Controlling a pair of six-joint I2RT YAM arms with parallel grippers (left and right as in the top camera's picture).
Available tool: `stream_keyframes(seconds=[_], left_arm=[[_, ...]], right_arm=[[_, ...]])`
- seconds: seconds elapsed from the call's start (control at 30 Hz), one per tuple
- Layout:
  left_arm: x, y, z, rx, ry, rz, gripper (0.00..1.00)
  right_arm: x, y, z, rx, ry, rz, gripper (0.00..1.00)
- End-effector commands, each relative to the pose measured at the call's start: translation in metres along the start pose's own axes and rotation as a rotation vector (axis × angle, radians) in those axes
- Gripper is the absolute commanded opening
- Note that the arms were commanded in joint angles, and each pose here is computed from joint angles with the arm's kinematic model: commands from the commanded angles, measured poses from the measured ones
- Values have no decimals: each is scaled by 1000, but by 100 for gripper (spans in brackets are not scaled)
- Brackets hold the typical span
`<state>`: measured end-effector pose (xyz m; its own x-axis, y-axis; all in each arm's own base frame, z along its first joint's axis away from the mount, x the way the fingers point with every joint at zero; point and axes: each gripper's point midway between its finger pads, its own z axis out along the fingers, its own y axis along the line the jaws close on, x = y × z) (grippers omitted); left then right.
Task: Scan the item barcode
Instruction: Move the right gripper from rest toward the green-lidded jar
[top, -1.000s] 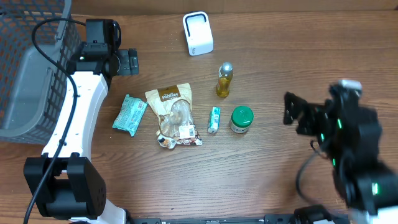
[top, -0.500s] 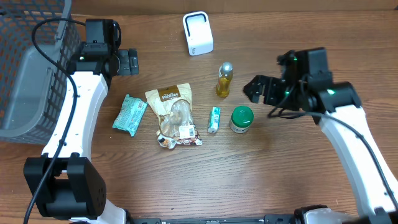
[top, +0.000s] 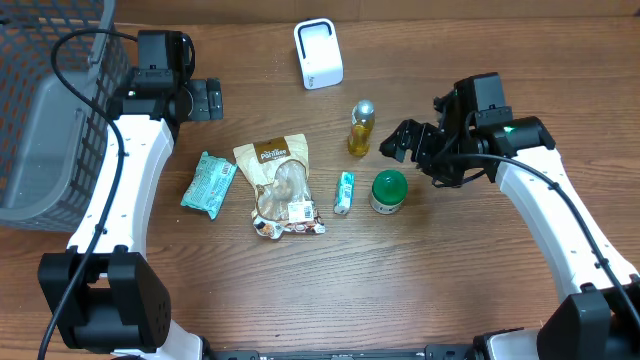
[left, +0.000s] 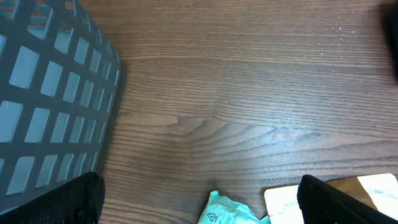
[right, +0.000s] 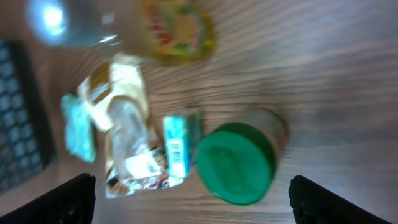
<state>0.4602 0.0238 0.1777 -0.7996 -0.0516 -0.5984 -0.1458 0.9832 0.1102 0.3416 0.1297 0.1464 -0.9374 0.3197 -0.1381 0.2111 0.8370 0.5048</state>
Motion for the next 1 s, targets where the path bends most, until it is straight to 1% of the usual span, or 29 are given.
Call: stream_keyframes(seconds=[0.0,0.3,0.37,0.5,0.8,0.97], left_arm=[[-12,0,-11,1,-38,18,100],[-12,0,-11,1,-38,18,100],[-12,0,-11,1,-38,18,100],[-12,0,-11,1,-38,18,100],[-12,0,-11,1,-38,18,100],[-12,0,-11,1,-38,18,100]], right_arm=[[-8,-13,-1,153,-95,120,97],[14,-15,6,353,-192,174,98],[15,-14,5,381,-223,178,100],[16,-7,6,404,-265,137,100],[22,-10,18,427,-242,143,100],[26,-17,33,457,-200,146,100]])
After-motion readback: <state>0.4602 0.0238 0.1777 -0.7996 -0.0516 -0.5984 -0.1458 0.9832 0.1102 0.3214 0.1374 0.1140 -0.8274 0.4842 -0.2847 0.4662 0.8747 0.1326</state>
